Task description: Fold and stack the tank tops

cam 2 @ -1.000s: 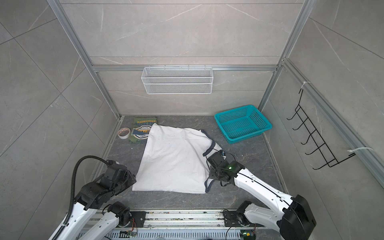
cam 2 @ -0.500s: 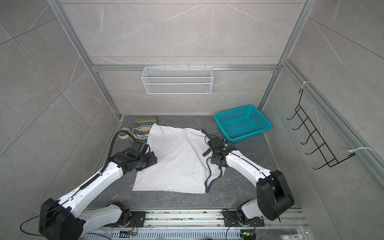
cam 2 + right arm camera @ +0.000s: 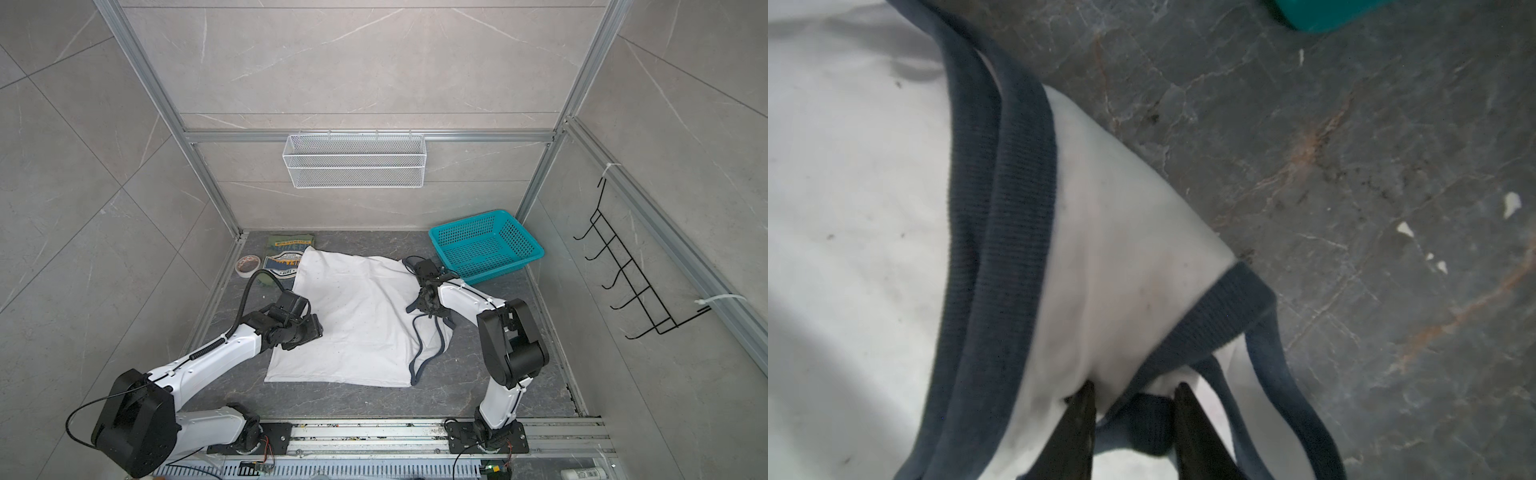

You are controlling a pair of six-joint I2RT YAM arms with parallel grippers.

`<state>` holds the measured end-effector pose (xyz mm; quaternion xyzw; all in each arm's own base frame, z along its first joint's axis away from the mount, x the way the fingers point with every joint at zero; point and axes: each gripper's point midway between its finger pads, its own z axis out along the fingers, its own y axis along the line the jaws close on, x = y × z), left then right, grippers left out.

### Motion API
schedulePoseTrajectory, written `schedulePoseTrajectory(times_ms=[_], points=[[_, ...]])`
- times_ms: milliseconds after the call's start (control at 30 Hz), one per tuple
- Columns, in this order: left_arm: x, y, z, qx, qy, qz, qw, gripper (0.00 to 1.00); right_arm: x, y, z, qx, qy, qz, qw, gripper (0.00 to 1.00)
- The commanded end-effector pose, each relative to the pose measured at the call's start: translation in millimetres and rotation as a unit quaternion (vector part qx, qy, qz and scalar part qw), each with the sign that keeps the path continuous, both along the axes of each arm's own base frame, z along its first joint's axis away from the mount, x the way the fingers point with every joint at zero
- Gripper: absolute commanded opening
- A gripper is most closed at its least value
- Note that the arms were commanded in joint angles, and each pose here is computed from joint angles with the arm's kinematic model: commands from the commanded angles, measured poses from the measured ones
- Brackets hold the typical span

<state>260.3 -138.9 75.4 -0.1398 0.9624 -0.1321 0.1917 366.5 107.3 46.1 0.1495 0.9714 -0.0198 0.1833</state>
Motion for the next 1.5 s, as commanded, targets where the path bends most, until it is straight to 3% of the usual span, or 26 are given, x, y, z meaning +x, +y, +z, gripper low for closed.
schedulePoseTrajectory(times_ms=[0, 500, 767, 967, 1233, 1467], points=[[4.0, 0.6, -2.3, 0.005, -0.010, -0.002, 1.000, 0.67, 1.9, -0.9, 1.3, 0.000, 0.002, -0.006, 1.000, 0.31], [0.5, 4.2, -11.4, 0.014, -0.001, 0.001, 1.000, 0.68, -7.3, -11.2, -0.5, -0.007, -0.005, -0.016, 1.000, 0.32], [-0.9, 8.9, -17.2, 0.027, 0.005, 0.005, 1.000, 0.69, -18.0, -22.1, 13.8, -0.016, -0.022, -0.022, 0.999, 0.13], [-1.1, 12.0, -23.4, 0.038, 0.014, 0.008, 0.999, 0.70, -31.9, -32.6, 30.0, -0.027, -0.035, -0.025, 0.999, 0.09], [-5.2, 19.1, -30.1, 0.053, 0.019, 0.017, 0.998, 0.71, -74.4, -64.0, 51.2, -0.037, -0.053, -0.052, 0.997, 0.12], [-7.0, 20.3, -35.3, 0.057, 0.025, 0.015, 0.998, 0.71, -97.6, -70.7, 35.0, 0.011, -0.028, -0.063, 0.998, 0.23]])
